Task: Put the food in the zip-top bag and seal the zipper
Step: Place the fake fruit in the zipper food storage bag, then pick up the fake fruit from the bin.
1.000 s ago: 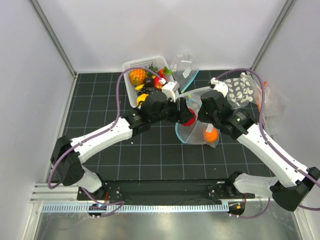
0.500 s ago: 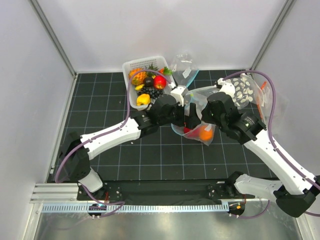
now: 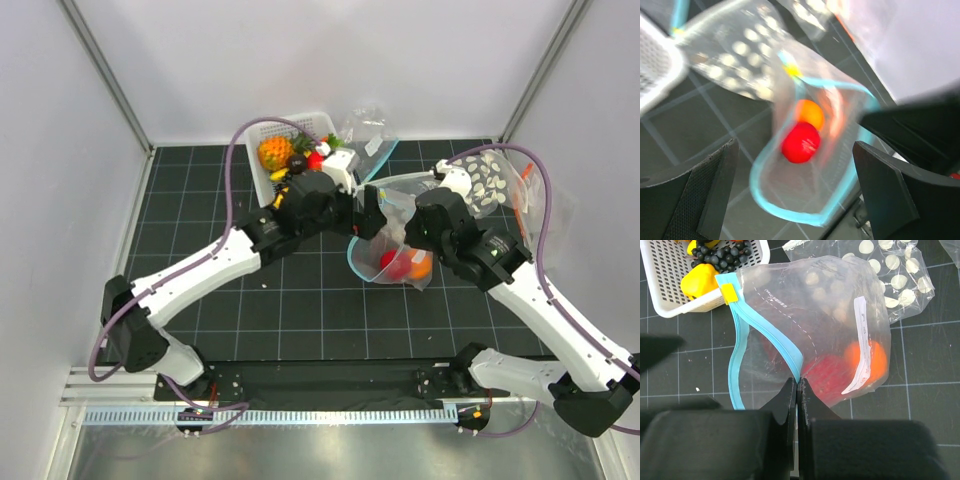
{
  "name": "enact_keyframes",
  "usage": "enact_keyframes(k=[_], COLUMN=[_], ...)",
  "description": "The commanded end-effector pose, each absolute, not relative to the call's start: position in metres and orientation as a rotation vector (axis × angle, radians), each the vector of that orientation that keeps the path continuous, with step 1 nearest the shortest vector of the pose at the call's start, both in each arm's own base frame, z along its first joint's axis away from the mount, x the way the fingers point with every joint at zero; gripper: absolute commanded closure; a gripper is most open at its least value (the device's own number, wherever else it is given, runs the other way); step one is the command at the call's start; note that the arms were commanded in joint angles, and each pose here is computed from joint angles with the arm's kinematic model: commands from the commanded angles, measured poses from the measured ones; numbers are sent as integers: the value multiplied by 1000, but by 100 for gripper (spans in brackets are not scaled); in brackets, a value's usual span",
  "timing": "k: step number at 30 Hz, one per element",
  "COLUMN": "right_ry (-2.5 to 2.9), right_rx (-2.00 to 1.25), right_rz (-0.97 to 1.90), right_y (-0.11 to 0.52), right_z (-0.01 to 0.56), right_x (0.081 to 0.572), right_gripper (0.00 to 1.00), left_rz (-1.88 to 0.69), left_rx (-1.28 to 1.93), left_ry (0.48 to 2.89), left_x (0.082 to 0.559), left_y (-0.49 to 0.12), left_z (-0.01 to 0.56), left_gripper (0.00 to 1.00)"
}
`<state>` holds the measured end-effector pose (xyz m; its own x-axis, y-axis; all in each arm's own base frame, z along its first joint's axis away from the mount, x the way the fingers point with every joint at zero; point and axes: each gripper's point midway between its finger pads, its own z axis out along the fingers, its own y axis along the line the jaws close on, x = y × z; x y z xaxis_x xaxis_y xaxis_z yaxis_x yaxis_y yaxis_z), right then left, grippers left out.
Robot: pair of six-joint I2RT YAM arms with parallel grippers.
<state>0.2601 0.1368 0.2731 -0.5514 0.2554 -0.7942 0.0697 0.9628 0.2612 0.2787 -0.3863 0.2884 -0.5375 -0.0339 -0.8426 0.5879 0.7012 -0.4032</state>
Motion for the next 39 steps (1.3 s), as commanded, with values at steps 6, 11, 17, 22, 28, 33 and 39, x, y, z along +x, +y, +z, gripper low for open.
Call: enact_keyframes(k=[6,11,17,22,28,33,39], right_ry=[2115,2123,2127,2140,2149,2149,2155], right_rx=[234,225,219,212,204,208,201], right_rz=[254,253,266,272,282,277,284], right_y=[132,133,136,138,141,140,142], right_z=[281,278,275,269,264,262,261], right_x=[259,259,259,259,259,258,258], right_gripper=[99,99,99,99,99,99,99], left_rz=[-490,-226,-37,78,151,133,134], left_rx=[255,175,131,77,56,48,22], left_ry=[2075,2112,2101,2059,2063,2092,2117], left_x=[377,436,509,556,593,608,606], left_y=[-297,-256,-241,-235,-229,-228,-218], left_z=[274,244,211,195,160,134,127], left_gripper=[0,0,0,0,0,9,34])
